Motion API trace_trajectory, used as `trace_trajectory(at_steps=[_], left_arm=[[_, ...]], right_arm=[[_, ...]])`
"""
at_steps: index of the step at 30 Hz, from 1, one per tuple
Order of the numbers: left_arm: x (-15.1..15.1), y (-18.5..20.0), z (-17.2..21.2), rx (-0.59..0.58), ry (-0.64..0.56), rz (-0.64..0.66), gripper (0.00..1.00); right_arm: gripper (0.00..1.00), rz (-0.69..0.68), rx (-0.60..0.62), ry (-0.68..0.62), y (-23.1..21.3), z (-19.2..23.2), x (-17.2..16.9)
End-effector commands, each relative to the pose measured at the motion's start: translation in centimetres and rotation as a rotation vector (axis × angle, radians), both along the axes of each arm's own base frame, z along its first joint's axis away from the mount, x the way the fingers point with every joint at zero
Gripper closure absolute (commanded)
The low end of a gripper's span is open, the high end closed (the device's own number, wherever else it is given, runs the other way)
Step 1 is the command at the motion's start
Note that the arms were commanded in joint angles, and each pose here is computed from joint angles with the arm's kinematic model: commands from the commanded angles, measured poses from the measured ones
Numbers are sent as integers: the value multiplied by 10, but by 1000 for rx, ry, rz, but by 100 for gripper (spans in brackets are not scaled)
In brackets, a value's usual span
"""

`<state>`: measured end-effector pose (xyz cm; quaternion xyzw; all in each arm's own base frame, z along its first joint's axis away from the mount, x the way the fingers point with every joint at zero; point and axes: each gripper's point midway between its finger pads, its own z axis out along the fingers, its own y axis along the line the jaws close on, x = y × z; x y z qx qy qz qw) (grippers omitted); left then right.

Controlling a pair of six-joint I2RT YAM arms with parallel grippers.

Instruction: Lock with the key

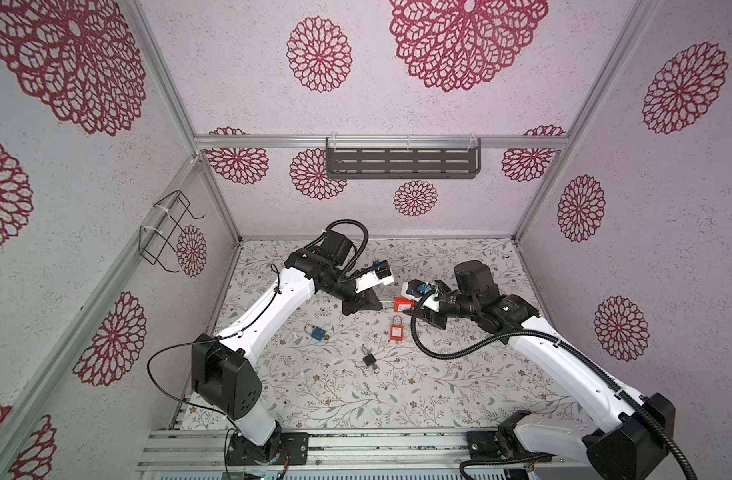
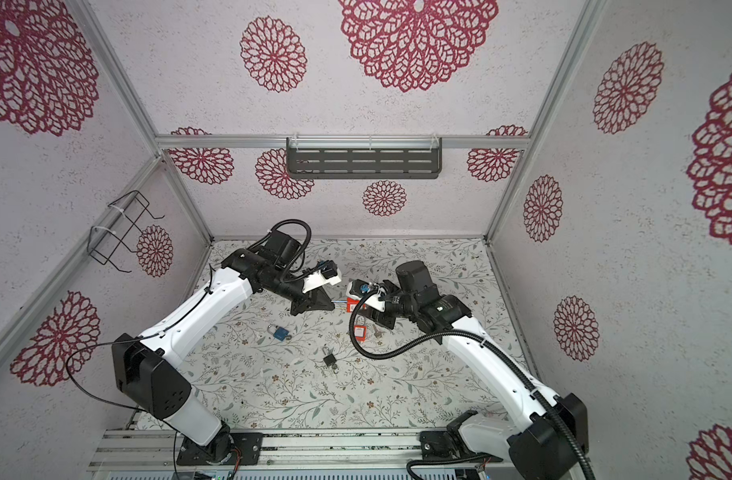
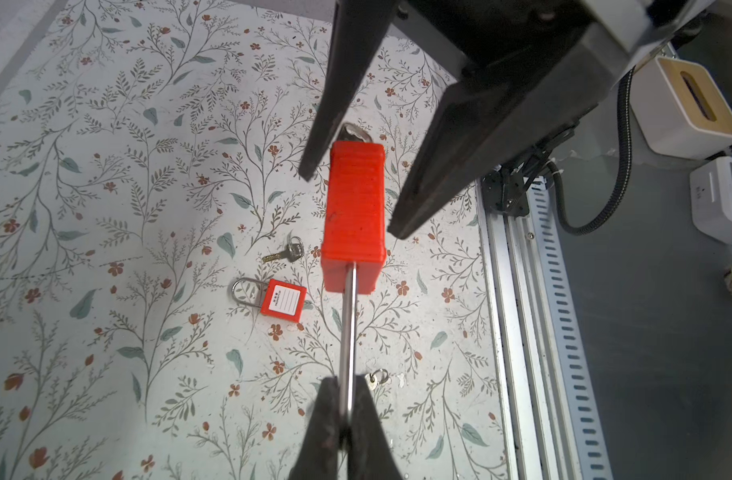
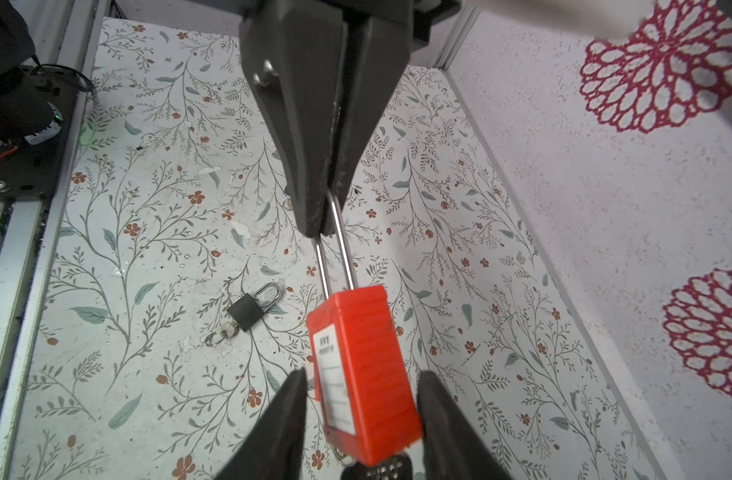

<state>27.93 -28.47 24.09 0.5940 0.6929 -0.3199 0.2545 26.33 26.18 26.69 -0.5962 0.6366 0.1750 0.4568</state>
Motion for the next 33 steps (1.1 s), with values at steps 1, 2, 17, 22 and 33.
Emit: trace_trajectory(at_steps=[1,2,17,22,33], left_arm=[[-3,-1,12,-45,15,22,100],[-3,-1,12,-38,16,26,100],[-5,1,13,10,-109,41,100],[-12,0,20,-18,-126,12,100],[-26,0,23,-58,-150,-59,100]], right_arm=[[47,5,-26,-39,-4,14,-2],[45,7,-37,-37,-5,15,-2],[48,89,-100,149,9,7,-8],[53,105,-88,179,12,1,-10],[54,99,-50,174,14,2,-10]])
